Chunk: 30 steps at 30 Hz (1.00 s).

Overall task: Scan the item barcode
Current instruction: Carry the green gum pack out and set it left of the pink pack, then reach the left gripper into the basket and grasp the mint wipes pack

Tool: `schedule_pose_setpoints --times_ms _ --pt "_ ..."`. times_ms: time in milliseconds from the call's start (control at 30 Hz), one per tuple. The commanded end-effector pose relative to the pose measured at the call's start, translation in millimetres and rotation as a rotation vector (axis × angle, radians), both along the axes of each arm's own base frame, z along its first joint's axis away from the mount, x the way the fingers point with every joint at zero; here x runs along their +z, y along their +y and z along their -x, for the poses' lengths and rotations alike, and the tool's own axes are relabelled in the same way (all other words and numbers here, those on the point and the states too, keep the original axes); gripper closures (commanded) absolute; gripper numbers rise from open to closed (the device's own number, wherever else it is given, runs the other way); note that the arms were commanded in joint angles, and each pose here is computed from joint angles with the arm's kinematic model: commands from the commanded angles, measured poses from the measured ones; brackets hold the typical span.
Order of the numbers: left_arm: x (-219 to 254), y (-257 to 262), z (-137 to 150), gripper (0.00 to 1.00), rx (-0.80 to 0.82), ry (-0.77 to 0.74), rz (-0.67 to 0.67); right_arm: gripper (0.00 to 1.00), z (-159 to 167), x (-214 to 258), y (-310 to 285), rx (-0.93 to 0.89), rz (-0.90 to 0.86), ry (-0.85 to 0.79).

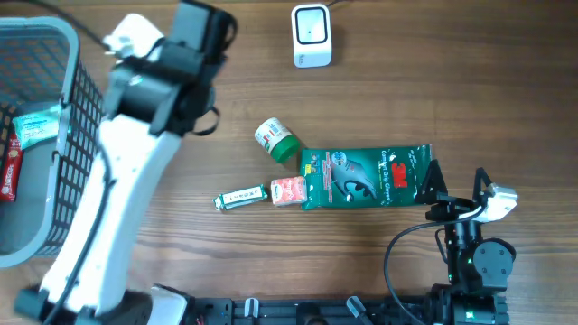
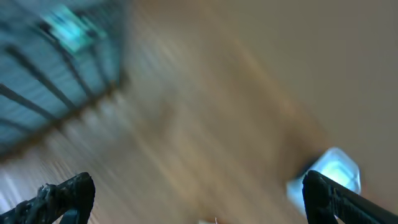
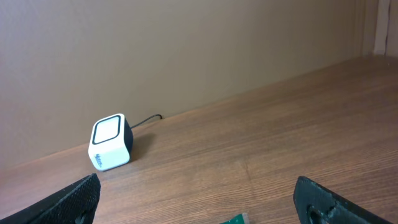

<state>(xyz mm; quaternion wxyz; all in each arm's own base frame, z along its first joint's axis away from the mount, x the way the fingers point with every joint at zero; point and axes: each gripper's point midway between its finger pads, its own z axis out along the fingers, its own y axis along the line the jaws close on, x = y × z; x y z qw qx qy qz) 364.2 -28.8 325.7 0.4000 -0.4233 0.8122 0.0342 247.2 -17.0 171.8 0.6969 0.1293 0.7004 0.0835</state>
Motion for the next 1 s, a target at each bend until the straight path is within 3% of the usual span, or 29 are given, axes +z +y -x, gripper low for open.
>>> schedule_pose_setpoints --times_ms 0,167,333,567,767,967 --pt "62 94 38 0.00 0.351 -0.218 -0.109 0.00 0 2 0 -0.004 0.012 -0.008" --pt "62 192 79 0.00 0.679 -0.237 -0.059 0.00 0 2 0 -0.004 0.012 -0.008" --pt "1 265 94 0.00 0.826 -0.108 0.200 0.00 0 2 0 -0.004 0.012 -0.008" --pt "-74 323 56 0.00 0.624 0.059 0.344 0.00 0 2 0 -0.004 0.012 -0.008" --pt "-149 335 11 0.00 0.507 0.204 0.340 0.00 0 2 0 -0.004 0.012 -0.008" --pt "-228 334 -6 0.00 0.684 0.252 0.483 0.00 0 2 0 -0.004 0.012 -0.008"
